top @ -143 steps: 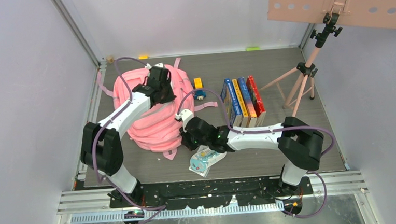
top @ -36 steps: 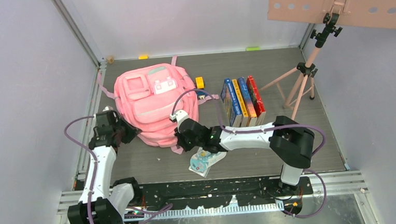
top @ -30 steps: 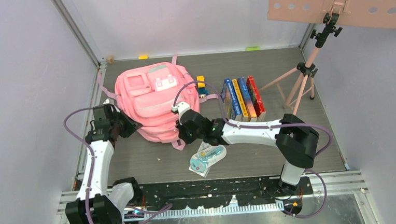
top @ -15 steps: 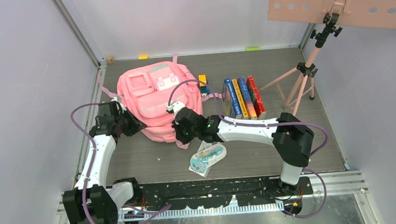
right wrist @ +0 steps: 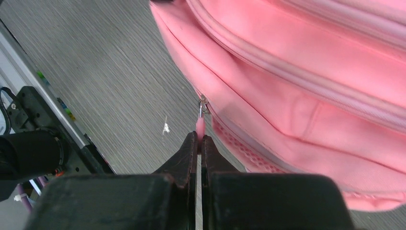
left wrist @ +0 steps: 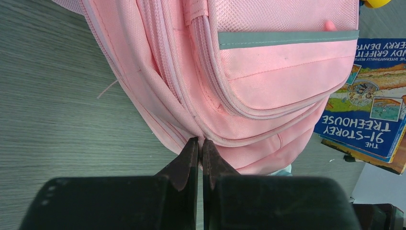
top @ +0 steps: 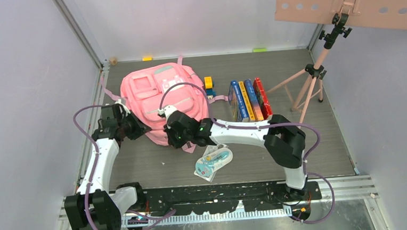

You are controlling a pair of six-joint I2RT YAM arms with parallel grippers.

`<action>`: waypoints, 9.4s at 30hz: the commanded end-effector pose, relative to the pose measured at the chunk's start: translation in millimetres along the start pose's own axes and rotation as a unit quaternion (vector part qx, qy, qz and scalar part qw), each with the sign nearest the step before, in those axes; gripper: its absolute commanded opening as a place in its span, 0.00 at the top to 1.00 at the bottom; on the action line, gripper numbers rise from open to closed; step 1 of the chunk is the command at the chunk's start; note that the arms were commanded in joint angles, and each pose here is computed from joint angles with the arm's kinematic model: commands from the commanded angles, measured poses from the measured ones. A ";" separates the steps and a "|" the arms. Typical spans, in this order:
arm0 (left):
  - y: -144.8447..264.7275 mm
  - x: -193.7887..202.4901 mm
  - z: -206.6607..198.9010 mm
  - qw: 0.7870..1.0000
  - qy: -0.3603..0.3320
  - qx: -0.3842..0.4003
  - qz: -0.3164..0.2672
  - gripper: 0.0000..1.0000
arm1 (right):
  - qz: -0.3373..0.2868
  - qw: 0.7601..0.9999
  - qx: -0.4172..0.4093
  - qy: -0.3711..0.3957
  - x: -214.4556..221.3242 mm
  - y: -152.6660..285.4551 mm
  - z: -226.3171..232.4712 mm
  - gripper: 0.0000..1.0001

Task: Pack the student bag
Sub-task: Unzip the student bag at the center of the board, then pick up the book from the center of the board.

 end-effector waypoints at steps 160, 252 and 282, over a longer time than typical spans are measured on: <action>-46.7 -37.7 51.5 0.972 -0.012 -0.120 -0.200 1.00 | -0.138 0.990 -0.023 0.036 -62.8 56.2 -70.8 0.99; 30.3 53.4 -102.7 0.807 -0.583 0.071 -0.061 0.32 | -0.127 0.987 -0.044 0.089 -98.2 114.4 -85.9 1.00; 40.6 42.6 -101.6 0.844 -0.521 0.078 -0.104 1.00 | -0.134 0.988 0.034 0.063 -86.4 146.2 -94.6 0.41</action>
Point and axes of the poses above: each gripper's point midway between its finger pads, its own y axis back along the fingers, its own z axis along the line the jaws close on, x = y × z, the point moved 8 cm from there along y, back along the fingers, and after that the axes turned 15 degrees about y, right-handed, at the moved point
